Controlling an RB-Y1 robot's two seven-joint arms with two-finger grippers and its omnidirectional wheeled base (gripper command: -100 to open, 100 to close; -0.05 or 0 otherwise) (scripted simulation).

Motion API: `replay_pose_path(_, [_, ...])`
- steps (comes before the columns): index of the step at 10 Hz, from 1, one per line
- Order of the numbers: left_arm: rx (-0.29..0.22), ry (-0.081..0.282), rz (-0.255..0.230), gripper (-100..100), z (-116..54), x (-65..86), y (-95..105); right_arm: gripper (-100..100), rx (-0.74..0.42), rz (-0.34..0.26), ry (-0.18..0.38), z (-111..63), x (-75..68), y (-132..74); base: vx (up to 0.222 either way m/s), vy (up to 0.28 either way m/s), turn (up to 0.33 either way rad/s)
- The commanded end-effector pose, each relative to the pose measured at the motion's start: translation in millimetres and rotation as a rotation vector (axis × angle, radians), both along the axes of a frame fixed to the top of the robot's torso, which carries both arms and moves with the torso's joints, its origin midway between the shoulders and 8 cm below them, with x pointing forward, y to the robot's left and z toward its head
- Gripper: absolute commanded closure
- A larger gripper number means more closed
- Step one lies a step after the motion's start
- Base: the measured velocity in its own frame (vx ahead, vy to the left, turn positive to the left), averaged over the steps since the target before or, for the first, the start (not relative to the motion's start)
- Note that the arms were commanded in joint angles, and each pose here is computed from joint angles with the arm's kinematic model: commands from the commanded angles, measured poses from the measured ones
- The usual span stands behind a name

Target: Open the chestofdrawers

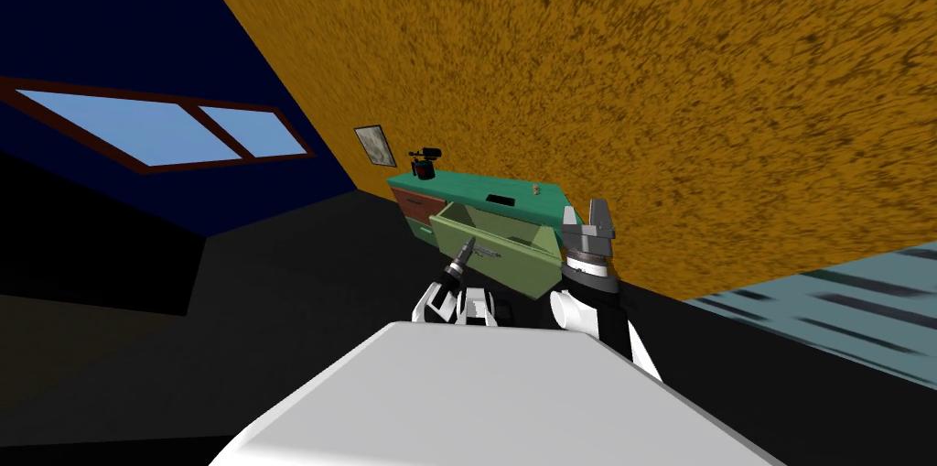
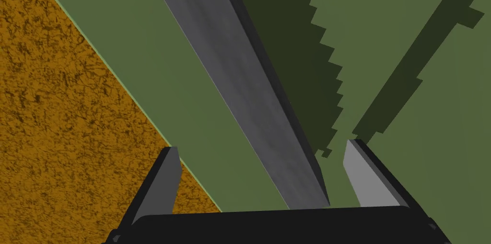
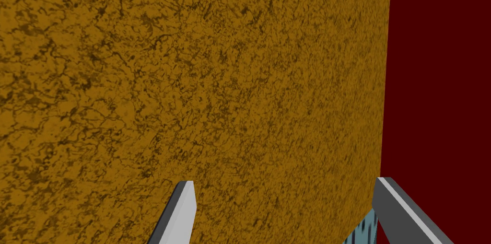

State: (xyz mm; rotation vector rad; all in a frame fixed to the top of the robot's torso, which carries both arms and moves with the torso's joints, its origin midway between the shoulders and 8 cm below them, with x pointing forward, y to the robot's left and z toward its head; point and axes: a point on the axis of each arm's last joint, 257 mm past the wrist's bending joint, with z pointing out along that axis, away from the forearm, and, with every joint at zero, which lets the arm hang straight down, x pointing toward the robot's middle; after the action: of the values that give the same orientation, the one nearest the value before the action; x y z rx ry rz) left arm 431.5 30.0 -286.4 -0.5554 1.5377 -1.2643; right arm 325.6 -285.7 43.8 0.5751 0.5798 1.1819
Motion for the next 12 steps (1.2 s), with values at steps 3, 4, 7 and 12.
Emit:
replay_pose_path(3, [-0.002,0.003,0.007,-100,23.9,19.7,-10.8,0,0.000,0.000,0.000,0.0,0.0,0.0,-0.036,0.033,-0.012])
replay_pose_path(4, [-0.003,0.003,0.008,-100,29.5,23.5,-13.1,0,0.000,0.000,0.000,0.0,0.0,0.0,-0.041,0.029,-0.019])
replay_pose_path(7, [0.003,0.028,0.011,-100,26.0,24.9,-14.7,0,0.000,0.000,0.000,0.0,0.0,0.0,-0.029,0.026,-0.014])
replay_pose_path(12, [0.010,0.050,0.014,0,17.4,23.2,-13.4,0,0.000,0.000,0.000,0.0,0.0,0.0,0.000,0.000,0.000])
